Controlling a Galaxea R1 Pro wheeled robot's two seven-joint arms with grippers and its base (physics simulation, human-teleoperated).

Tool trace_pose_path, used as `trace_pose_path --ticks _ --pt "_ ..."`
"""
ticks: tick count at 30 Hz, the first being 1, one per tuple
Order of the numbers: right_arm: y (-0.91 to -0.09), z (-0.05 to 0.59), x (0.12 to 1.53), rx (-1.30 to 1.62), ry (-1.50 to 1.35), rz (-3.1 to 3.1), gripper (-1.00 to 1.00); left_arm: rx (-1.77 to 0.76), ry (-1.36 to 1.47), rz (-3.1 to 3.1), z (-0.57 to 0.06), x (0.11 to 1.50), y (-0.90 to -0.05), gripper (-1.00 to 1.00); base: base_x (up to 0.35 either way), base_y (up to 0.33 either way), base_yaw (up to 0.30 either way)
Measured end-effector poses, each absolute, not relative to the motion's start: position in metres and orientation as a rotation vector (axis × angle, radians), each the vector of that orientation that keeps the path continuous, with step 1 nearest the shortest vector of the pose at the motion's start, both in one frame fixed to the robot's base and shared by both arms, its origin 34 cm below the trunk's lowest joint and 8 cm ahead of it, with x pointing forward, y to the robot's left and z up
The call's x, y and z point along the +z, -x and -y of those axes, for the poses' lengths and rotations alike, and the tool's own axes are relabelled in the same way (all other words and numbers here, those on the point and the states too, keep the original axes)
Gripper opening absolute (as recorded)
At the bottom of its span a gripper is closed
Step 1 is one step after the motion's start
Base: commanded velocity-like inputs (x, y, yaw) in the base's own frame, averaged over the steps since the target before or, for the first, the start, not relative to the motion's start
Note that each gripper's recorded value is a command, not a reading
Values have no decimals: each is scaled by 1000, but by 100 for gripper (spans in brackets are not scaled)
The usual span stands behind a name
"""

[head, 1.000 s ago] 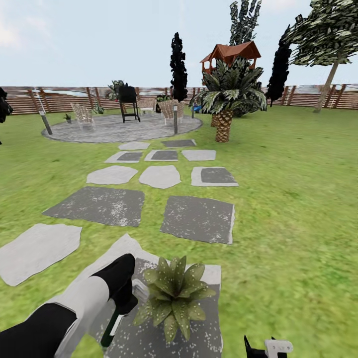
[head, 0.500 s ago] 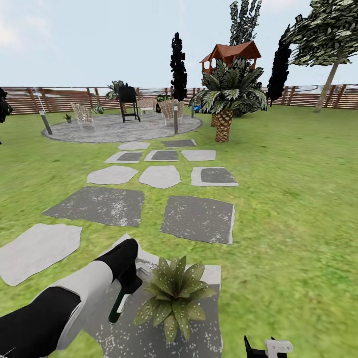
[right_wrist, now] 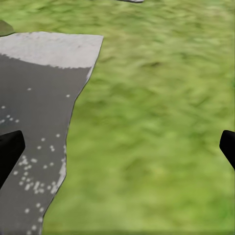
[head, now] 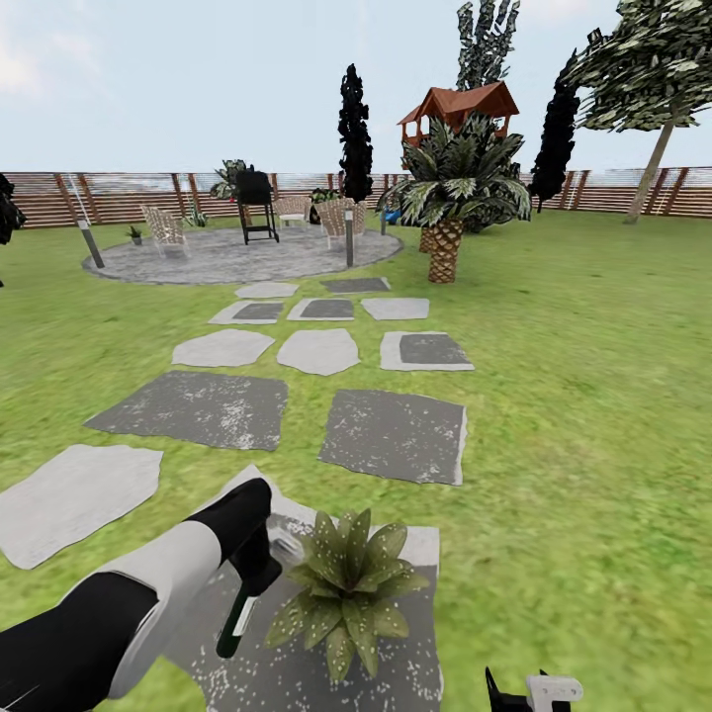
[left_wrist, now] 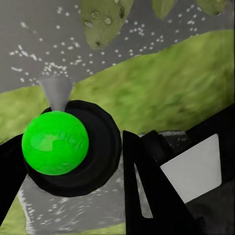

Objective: Pick up the pesticide atomizer in the garden and spray insectifuge to fully cover both potted plants in the garden.

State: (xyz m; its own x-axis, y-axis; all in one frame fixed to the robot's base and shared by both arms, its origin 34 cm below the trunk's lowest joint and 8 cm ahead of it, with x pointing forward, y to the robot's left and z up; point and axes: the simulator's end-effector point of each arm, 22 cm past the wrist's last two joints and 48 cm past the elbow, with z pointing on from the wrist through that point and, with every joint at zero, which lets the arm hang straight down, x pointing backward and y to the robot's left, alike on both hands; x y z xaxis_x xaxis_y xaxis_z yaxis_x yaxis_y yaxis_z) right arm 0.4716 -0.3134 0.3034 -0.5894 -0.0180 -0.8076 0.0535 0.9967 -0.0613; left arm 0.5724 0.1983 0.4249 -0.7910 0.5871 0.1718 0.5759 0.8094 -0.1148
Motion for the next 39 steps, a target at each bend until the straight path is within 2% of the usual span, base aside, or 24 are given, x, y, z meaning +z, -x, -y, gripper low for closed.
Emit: trace_pose_path --ticks 3,9,20,25,39 --pt "-471 312 303 -96 -24 -2200 100 164 896 2771 -193 427 -564 -100 0 0 0" --pt "-471 312 303 -96 -24 -2202 100 156 915 2748 -194 425 -559 -100 0 50 0" --pt "-471 312 303 -95 -24 -2201 100 62 963 2705 -207 419 -552 -100 7 281 -3" --pt "-471 312 303 -95 -24 -2201 100 62 969 2694 -205 416 -547 -100 -80 162 -220" --pt "-471 312 303 -95 -25 -2201 100 67 959 2664 -209 404 -529 -100 -6 11 -267"
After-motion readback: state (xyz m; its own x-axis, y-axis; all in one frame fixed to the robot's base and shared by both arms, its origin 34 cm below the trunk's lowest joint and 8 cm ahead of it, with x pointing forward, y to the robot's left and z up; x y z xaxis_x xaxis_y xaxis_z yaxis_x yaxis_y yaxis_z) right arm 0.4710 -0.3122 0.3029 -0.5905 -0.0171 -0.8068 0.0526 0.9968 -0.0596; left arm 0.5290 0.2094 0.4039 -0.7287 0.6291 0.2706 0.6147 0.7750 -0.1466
